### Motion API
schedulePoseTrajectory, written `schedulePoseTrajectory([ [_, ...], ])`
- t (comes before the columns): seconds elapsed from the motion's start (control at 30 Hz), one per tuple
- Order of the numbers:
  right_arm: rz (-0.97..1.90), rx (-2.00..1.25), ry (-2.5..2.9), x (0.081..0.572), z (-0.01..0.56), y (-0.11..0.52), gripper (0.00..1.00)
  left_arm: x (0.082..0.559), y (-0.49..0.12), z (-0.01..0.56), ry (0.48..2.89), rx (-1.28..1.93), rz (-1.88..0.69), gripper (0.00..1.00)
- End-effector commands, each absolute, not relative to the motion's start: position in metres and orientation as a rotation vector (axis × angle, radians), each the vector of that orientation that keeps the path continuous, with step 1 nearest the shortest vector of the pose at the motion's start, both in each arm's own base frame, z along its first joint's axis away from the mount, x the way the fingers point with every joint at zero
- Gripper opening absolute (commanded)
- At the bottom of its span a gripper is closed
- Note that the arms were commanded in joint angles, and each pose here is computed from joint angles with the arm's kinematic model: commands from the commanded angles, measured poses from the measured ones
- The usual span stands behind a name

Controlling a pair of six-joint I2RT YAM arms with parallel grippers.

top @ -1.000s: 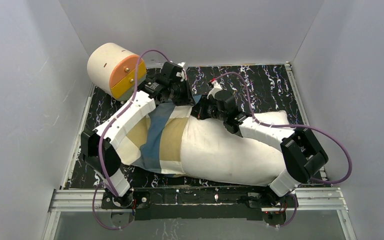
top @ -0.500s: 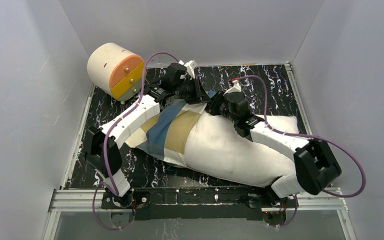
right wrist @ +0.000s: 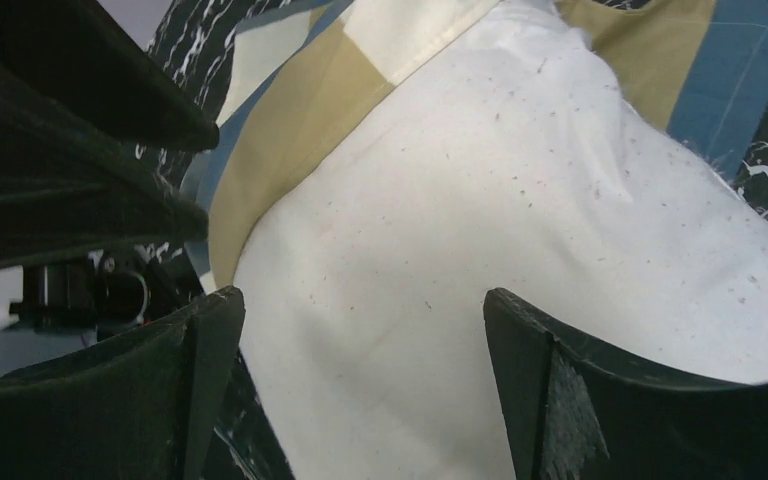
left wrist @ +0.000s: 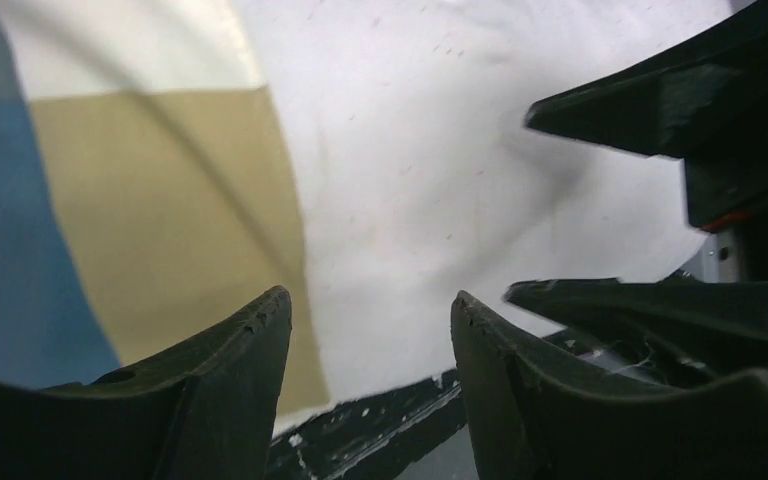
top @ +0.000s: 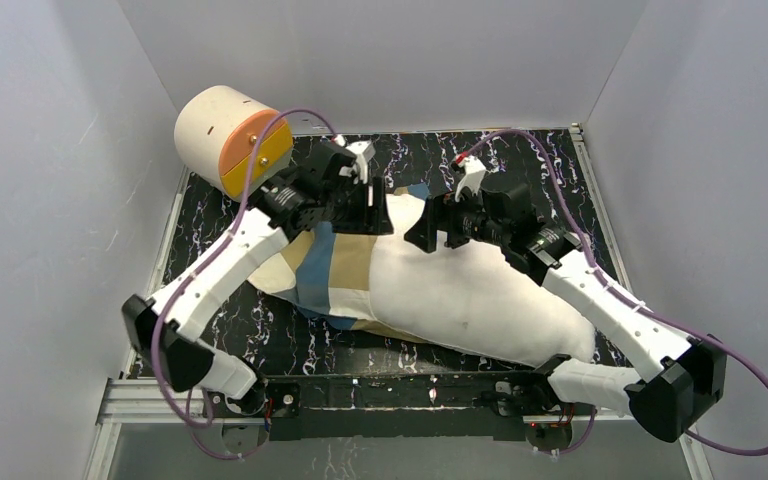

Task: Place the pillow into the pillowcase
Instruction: Stuff the pillow into the pillowcase.

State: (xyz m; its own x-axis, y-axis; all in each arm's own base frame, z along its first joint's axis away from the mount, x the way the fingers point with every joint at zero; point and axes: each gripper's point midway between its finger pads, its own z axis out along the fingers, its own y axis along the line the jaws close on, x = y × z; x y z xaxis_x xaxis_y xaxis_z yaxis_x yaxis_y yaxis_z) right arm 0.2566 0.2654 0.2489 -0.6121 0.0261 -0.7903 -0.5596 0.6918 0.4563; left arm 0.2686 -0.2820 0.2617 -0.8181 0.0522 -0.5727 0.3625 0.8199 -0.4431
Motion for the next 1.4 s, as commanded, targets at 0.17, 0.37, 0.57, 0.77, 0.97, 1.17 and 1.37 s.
schedulePoseTrajectory([
  [0.17,0.872,-0.99,1.967,0.194,0.254,0.275,0.98,0.228,-0.23,0.244,2.446,0.154,-0.677,0.59],
  [0.37,0.677,-1.126,1.93,0.193,0.227,0.289,0.98,0.23,-0.243,0.206,2.464,0.09,-0.744,0.57],
  [0.57,0.625,-1.105,1.942,0.211,0.189,0.31,0.77,0.233,-0.251,0.192,2.476,0.076,-0.772,0.09],
  [0.77,0.718,-0.918,1.91,0.23,0.201,0.338,0.02,0.222,-0.259,0.265,2.362,0.104,-0.933,0.0],
  [0.97,0.833,-0.606,1.873,0.252,0.234,0.355,0.01,0.2,-0.271,0.281,2.367,0.136,-1.106,0.0],
  [1.17,0.974,-0.359,1.842,0.265,0.261,0.369,0.01,0.185,-0.286,0.268,2.4,0.226,-1.192,0.0],
  [1.37,1.067,-0.241,1.803,0.264,0.287,0.367,0.01,0.175,-0.302,0.285,2.347,0.36,-1.33,0.0],
])
